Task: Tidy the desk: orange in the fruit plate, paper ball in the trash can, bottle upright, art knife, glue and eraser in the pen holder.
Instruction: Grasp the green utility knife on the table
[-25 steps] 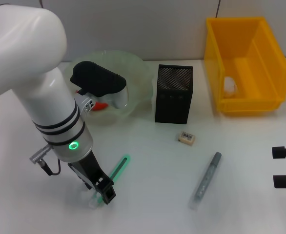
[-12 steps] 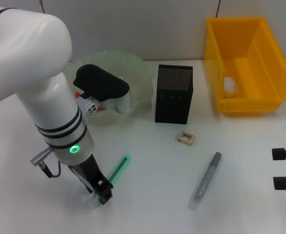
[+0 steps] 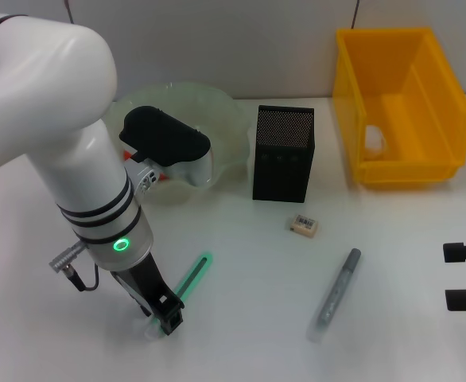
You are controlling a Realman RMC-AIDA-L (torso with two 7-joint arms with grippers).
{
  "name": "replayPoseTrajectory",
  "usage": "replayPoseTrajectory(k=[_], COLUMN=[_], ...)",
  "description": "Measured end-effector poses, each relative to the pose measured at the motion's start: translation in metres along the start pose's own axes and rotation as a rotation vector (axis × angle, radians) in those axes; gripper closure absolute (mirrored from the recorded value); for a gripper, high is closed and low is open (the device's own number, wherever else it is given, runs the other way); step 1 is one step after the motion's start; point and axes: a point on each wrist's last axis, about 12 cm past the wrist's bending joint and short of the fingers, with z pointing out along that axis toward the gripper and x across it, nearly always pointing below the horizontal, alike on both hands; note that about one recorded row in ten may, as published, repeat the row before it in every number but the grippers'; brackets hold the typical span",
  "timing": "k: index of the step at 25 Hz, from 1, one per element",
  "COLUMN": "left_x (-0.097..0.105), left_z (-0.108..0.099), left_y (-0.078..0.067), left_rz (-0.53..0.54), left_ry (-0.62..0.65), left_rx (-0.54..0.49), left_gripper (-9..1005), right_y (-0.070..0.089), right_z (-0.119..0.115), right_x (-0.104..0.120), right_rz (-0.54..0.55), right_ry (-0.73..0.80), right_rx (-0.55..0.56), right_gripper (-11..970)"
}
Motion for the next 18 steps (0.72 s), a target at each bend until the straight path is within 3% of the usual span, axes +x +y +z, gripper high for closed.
replayPoseTrajectory(k=[18], left_x=[-0.0002], left_z=[0.0006], left_y=[0.0016], left_rz=[-0.012], left_ry=[0.001], left_rx=[-0.002], left_gripper=[609], right_y=[0.0004], right_z=[0.0006], right_x=[0.0002], right_rz=[0.001], right_ry=[-0.001], right_rx=[-0.002], right_gripper=[192])
